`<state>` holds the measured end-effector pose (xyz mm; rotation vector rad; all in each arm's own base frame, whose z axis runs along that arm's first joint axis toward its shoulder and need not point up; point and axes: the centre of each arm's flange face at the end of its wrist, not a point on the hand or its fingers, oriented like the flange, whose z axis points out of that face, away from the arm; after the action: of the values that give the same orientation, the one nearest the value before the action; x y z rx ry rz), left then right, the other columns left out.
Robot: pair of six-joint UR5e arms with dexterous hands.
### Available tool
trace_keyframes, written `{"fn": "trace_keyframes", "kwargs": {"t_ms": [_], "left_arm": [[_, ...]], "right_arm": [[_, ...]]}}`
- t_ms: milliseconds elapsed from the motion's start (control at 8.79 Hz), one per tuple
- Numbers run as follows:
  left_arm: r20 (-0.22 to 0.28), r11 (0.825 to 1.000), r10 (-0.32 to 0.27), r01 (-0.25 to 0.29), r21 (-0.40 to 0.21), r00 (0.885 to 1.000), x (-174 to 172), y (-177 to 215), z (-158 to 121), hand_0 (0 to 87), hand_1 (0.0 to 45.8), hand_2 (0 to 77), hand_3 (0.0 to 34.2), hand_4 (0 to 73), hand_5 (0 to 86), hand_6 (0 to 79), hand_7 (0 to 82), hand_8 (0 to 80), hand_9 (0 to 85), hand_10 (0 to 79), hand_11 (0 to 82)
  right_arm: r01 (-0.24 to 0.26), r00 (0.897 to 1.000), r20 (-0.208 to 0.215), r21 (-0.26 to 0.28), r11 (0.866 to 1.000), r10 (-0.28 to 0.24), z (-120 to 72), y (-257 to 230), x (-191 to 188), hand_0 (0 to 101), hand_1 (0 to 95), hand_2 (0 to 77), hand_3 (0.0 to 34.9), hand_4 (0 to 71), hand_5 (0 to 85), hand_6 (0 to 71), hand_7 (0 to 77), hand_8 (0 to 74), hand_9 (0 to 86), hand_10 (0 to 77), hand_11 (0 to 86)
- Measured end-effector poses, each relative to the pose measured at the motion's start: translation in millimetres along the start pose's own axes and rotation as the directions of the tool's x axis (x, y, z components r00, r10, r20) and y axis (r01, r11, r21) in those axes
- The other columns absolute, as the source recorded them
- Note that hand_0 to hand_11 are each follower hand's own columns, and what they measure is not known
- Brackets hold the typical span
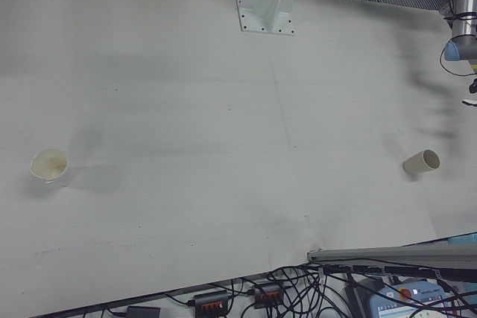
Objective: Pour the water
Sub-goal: 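Reach the left hand toward the beige cup nearest it, then close the left hand fingers around the beige cup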
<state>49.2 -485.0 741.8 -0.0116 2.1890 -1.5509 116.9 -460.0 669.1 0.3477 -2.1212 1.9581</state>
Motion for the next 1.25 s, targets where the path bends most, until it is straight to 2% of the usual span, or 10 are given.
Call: {"fn": "trace_keyframes", "kwargs": {"t_ms": [114,228,341,455,569,683,797,911,1024,1252], "left_arm": [[0.002,1.0,0.021,-0.021,-0.002,1.0,-12.6,-6.2,13.0,69.8,20.2,0.5,0.7,9.8,0.5,0.5,5.4,3.8,1.1,0.5,3.8],[0.002,1.0,0.028,-0.028,-0.004,1.0,-26.3,-6.0,31.6,69.5,19.1,1.1,2.4,7.6,0.0,0.5,4.9,2.7,1.1,0.5,3.8],[0.013,1.0,0.023,-0.023,-0.005,1.0,-46.5,0.4,55.0,69.4,19.1,1.1,0.2,7.6,0.5,0.0,5.4,2.7,1.1,0.5,3.8],[0.032,1.0,0.013,-0.013,-0.008,0.999,-69.5,10.0,77.7,69.5,20.2,1.1,0.7,7.6,0.5,0.0,5.4,2.7,1.1,0.5,3.8],[0.051,1.0,0.006,-0.005,-0.009,0.999,-88.2,19.4,97.5,71.5,20.7,1.1,0.8,7.6,0.0,0.0,5.4,2.7,1.1,0.5,3.8],[0.063,1.0,0.003,-0.002,-0.007,0.998,-99.6,24.5,112.0,72.9,20.7,1.1,1.2,9.8,0.5,0.0,5.4,3.3,1.1,0.0,3.3],[0.068,1.0,0.001,-0.001,-0.005,0.998,-105.0,27.4,121.6,75.6,20.7,1.1,1.1,4.9,0.0,0.0,5.4,3.3,1.1,0.5,2.7],[0.072,1.0,0.0,0.0,-0.003,0.997,-108.1,29.5,129.2,75.6,20.7,1.1,1.1,4.9,0.0,0.0,5.4,3.3,1.1,0.5,2.7],[0.074,1.0,0.001,-0.001,0.0,0.997,-110.3,29.6,136.3,76.5,21.3,0.5,0.9,9.8,0.0,0.0,6.0,2.7,1.1,0.0,3.3],[0.09,1.0,0.007,-0.006,-0.002,0.996,-122.9,32.8,149.4,78.9,21.3,0.5,0.3,9.3,0.5,0.0,6.0,2.7,1.1,0.5,2.2]], "right_arm": [[0.012,1.0,-0.016,-0.003,1.0,-0.012,2.0,1.4,7.9,50,16.4,3.3,0.0,8.2,14.7,4.4,8.7,0.5,0.5,0.5,1.6],[0.029,0.999,-0.03,-0.006,1.0,-0.029,3.4,2.3,14.5,50,16.4,3.3,0.0,8.2,14.7,4.4,8.7,0.5,0.5,0.5,1.6],[0.049,0.998,-0.042,-0.003,0.999,-0.049,3.6,0.0,20.2,50,15.8,3.3,0.0,8.2,15.8,4.4,8.7,0.5,0.5,0.5,1.1],[0.062,0.997,-0.052,0.01,0.998,-0.061,2.6,-6.9,25.1,50,15.8,9.3,0.0,8.2,16.4,4.4,9.8,0.5,0.5,0.5,1.1],[0.068,0.996,-0.06,0.023,0.997,-0.067,1.3,-13.9,28.4,50,18.5,9.3,0.0,7.1,16.4,4.4,9.8,0.5,0.5,0.5,1.1],[0.071,0.996,-0.064,0.03,0.997,-0.069,0.4,-18.0,30.0,50,15.8,7.6,0.0,4.9,15.8,2.7,7.1,0.5,0.5,0.5,1.1],[0.072,0.995,-0.066,0.032,0.997,-0.07,0.2,-19.2,30.9,50,17.5,6.5,0.0,4.9,15.3,3.3,7.1,0.5,0.5,0.5,1.1],[0.073,0.995,-0.069,0.031,0.997,-0.071,0.5,-19.0,31.8,50,17.5,6.5,0.0,4.9,15.3,3.3,7.1,0.5,0.5,0.5,1.1],[0.073,0.995,-0.071,0.03,0.997,-0.071,0.6,-18.9,32.4,50,17.5,6.5,0.0,3.3,14.7,2.2,7.1,0.5,0.5,0.5,1.1],[0.074,0.995,-0.072,0.03,0.997,-0.071,0.8,-18.6,32.8,50,17.5,6.5,0.0,3.3,14.7,2.2,7.1,0.5,0.5,0.0,1.1]]}}
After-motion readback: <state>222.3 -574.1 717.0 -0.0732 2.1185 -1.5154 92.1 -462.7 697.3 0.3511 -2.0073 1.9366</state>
